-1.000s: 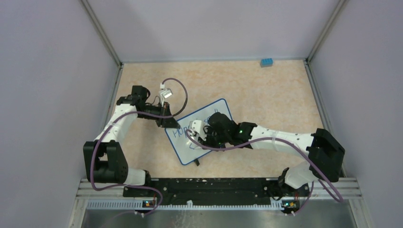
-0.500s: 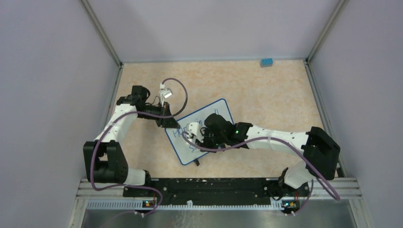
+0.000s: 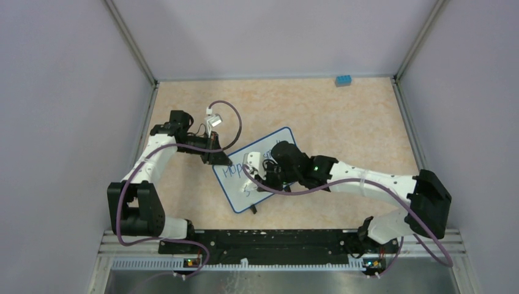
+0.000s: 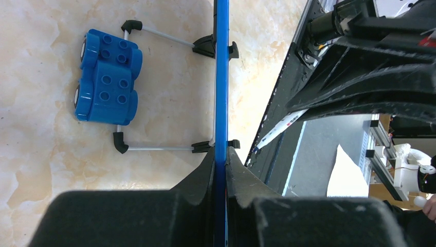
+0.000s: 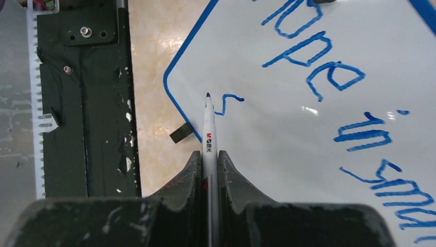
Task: Write a sentence on the whiteboard
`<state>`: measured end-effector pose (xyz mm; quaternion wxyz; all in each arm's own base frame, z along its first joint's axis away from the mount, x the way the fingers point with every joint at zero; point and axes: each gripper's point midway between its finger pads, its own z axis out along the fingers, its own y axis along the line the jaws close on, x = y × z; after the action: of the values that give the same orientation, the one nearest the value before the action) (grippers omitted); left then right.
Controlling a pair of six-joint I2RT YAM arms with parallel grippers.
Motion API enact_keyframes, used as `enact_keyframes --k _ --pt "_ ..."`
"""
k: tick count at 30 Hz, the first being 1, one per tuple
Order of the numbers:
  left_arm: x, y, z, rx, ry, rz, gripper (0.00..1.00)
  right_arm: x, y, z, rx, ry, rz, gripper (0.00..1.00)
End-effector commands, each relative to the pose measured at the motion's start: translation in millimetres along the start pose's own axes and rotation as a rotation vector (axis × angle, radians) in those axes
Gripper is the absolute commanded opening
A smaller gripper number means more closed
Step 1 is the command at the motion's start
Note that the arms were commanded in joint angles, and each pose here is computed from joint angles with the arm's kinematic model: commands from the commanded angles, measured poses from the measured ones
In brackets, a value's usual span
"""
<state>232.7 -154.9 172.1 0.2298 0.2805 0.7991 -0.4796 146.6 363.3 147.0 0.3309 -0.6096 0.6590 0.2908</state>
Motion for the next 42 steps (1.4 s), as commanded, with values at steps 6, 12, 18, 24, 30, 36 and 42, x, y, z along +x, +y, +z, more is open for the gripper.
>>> enact_keyframes --k 6,12,18,24,30,36,42 --pt "0 -1 0 -0.006 -0.005 0.022 0.0 -11 -21 -15 0.063 -0.046 -0.002 0.0" --pt "-1 -2 -1 -0.007 -0.006 0.027 0.0 4 -21 -4 0.056 -0.002 0.008 0.0" --pt "0 -1 0 -0.006 -0.004 0.028 0.0 12 -25 0 0.075 0.02 0.009 0.0" --pt "0 -1 0 -0.006 -0.003 0.026 0.0 13 -33 3 0.104 0.024 0.022 0.0" --pt "0 -1 0 -0.004 -0.003 0.027 0.0 19 -41 1 0.119 0.039 0.053 0.0" --pt "0 -1 0 -0.006 -0.002 0.025 0.0 24 -47 -10 0.141 0.044 0.066 0.0" --pt "0 0 0 -0.004 -0.002 0.02 0.0 27 -48 -17 0.151 0.047 0.067 0.0"
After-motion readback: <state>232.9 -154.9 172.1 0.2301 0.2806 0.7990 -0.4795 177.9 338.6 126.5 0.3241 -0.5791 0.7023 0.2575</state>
